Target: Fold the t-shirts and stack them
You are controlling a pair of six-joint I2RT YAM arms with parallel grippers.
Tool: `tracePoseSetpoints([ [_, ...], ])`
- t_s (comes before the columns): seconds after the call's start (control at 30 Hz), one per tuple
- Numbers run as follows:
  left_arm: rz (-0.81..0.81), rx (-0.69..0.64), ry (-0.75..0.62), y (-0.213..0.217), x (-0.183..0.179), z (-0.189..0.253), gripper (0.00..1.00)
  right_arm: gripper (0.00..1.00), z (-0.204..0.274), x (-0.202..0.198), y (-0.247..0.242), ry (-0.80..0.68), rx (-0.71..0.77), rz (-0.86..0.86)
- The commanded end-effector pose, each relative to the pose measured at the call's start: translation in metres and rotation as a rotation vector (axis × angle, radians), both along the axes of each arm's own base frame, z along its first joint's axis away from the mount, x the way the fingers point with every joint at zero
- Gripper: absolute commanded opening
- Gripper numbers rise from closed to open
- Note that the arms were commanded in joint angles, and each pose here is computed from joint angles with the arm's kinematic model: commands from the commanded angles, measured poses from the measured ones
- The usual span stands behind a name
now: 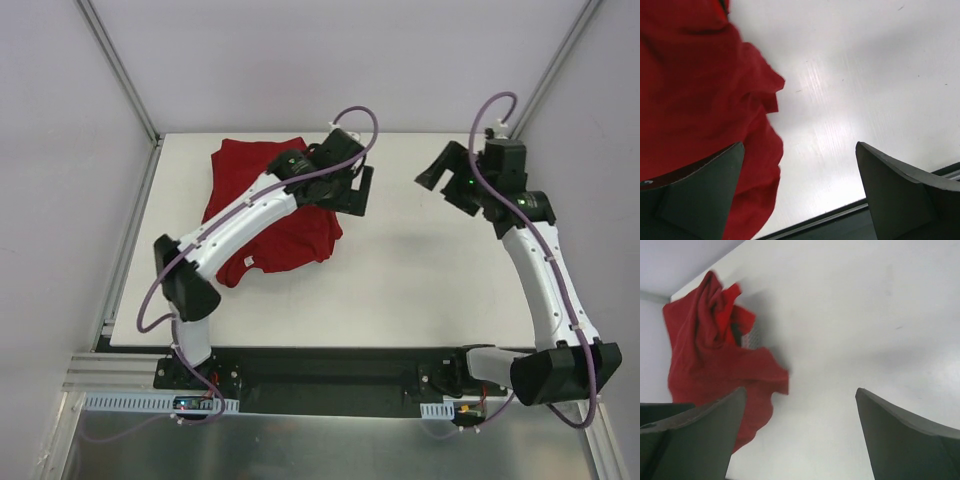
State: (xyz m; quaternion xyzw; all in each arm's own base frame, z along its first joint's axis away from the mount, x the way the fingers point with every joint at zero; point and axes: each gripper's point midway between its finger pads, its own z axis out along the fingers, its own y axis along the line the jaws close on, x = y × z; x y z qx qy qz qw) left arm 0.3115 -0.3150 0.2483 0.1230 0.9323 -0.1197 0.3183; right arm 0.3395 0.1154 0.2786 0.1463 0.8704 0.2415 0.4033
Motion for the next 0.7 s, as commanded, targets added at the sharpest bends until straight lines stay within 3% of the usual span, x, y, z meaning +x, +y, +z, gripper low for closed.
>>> tracePoseSetpoints([
  [0.0, -0.13, 0.004, 0.024, -0.037, 0.008, -0.01, 0.95, 0.96, 0.005, -0.022, -0.057, 0.042, -0.072, -0.135],
  [0.1, -0.16, -0.032, 0.137, -0.06, 0.0, -0.04, 0.96, 0.96, 0.006, -0.032, -0.072, 0.05, -0.071, -0.172],
  [0.27, -0.13, 0.044, 0.263, -0.06, -0.005, -0.102, 0.96, 0.96, -0.005, -0.037, -0.076, 0.076, -0.1, -0.175],
  [0.37, -0.042, 0.141, 0.25, -0.034, 0.013, -0.128, 0.96, 0.96, -0.008, -0.037, -0.071, 0.087, -0.085, -0.149],
  [0.67, 0.168, 0.08, 0.31, 0.032, 0.057, -0.166, 0.95, 0.96, -0.004, -0.025, -0.06, 0.06, -0.037, -0.116],
])
